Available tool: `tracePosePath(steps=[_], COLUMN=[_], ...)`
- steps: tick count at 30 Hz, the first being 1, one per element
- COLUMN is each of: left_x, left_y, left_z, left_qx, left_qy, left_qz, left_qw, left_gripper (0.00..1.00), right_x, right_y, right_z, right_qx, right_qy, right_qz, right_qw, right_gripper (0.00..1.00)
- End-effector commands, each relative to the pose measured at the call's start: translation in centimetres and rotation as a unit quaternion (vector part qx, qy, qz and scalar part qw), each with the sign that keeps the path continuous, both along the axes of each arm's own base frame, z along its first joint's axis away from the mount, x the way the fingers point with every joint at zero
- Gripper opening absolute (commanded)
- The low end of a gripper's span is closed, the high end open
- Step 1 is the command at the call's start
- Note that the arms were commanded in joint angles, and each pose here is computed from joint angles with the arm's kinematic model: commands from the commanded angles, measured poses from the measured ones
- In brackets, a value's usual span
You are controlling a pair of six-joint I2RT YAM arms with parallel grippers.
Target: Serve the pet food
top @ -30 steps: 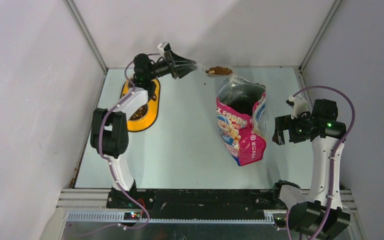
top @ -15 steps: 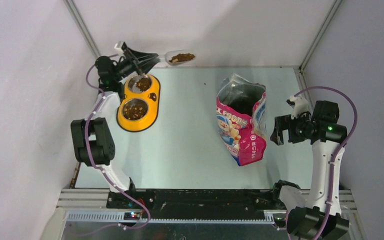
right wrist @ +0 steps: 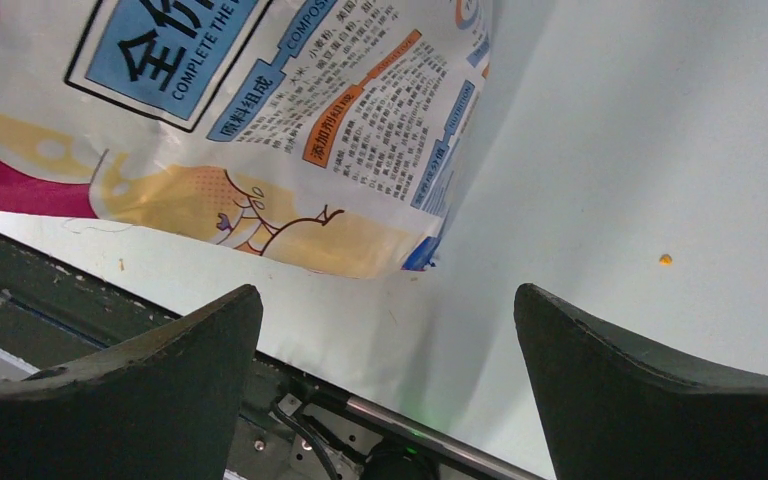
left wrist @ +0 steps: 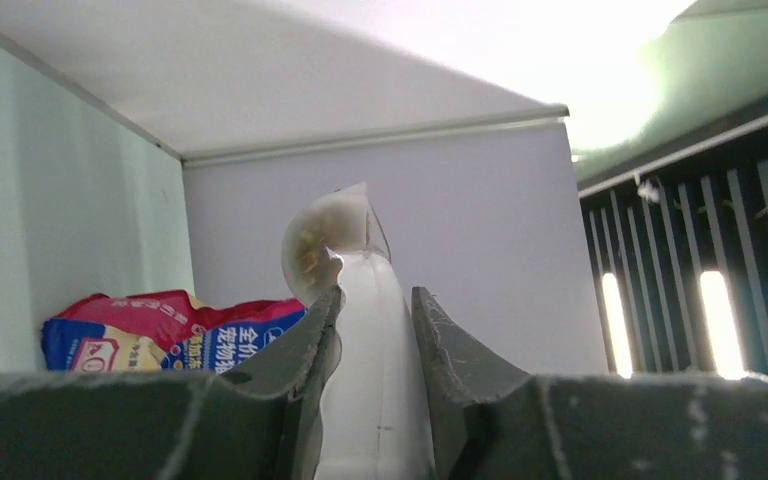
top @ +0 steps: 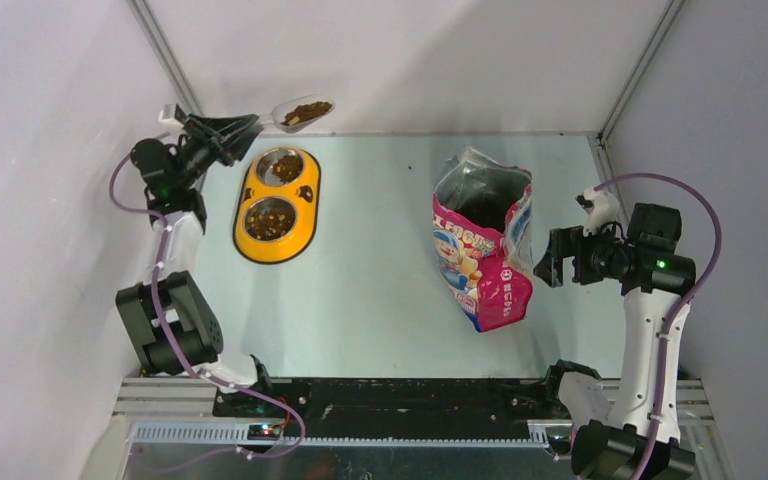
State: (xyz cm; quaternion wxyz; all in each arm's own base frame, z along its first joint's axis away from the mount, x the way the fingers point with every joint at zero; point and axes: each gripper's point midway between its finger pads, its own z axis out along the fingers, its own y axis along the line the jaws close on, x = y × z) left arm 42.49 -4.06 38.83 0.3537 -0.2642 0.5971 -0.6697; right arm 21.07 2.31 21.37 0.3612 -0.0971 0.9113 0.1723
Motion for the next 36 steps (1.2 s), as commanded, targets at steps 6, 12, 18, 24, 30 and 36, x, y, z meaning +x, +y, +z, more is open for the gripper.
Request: tracePosePath(steps=[6,12,18,24,30,36], left_x=[-1.3,-1.4,-1.1,-0.1,0.9,2.1], left_y=[5.9,9.1,11.5,13.8,15.5,16.8], left_z=[-0.9,-3.3,-5.6,-8.9,-11.7,-13.5], left_qx=[0.019,0.032,0.062,0.114,0.171,0.187], left_qy=[-0.032,-0.022,-0.017,0.014,0.035,0.056], left_qz=[0.109,0.187,0.244,0.294,0.322,0.333], left_qw=[0.993,0.982,0.968,0.949,0.93,0.923], left_gripper=[0.0,0.0,0.0,0.0,0.0,0.0], right_x=[0.8,0.6,0.4,0.3,0.0,-0.3], right_y=[0.7,0.7,0.8,0.6,0.6,0.4], right_z=[2.6,2.7,2.5,2.4,2.3,2.2], right_qx=[0.011,0.008,0.007,0.004,0.002,-0.003], right_qy=[-0.051,-0.053,-0.049,-0.046,-0.042,-0.039], right_qz=[0.007,0.009,0.01,0.008,0.005,0.003], right_qw=[0.999,0.999,0.999,0.999,0.999,0.999], right_gripper=[1.0,0.99,1.0,0.99,1.0,0.99])
